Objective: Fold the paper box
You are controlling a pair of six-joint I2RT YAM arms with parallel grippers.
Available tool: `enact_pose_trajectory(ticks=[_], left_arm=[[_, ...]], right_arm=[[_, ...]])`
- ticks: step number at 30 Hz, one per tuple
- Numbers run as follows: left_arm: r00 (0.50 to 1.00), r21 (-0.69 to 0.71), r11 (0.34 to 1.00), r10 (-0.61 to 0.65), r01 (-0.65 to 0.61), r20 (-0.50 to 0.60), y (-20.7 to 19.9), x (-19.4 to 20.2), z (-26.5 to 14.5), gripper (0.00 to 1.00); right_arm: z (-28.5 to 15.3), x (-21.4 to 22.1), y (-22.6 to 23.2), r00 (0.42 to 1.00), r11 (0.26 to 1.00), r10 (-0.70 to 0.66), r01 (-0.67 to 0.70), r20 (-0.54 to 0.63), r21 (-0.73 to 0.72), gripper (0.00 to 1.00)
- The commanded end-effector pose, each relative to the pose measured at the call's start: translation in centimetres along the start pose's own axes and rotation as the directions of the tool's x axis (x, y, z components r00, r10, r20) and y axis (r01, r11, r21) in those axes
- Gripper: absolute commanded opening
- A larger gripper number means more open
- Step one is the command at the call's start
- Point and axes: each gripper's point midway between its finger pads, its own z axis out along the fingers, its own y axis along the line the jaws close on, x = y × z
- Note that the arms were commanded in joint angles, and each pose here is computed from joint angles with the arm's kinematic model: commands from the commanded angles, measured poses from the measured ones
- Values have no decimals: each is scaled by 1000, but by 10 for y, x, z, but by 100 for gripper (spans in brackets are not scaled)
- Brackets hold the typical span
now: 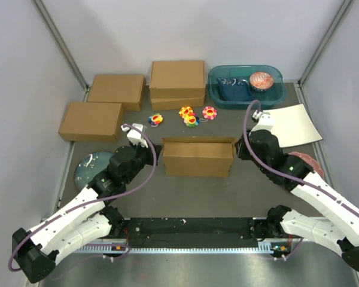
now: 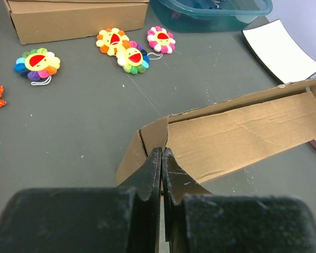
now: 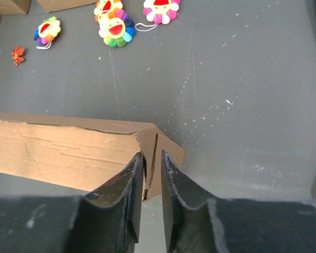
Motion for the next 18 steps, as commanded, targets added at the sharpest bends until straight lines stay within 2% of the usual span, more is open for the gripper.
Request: enact_pose_trajectory(ticks=[1,3,4,5,13,18], left_arm=[[984,-73,995,59,-72,-165,21,44,-4,0],[984,-70,995,61,-74,-165,21,43,-4,0],[984,-69,995,60,-72,-165,20,43,-4,0],[985,-69,995,59,-71,-164,20,43,-4,0],[987,-59,997,45,-55,-156,18,44,-4,0],[983,-58,997,33,-44,-181,19,57,-4,0]], right_arm=[[-3,-24,4,997,1000,3,-3,73,1,14],[-1,-20,5,998,1000,1,0,67,-5,9],[-1,-20,5,998,1000,-1,2,65,-7,3],[1,-16,4,998,1000,-4,5,58,-5,0],[3,8,-4,1000,1000,-7,7,20,-6,0],[9,46,-17,999,1000,2,-2,-49,6,0]])
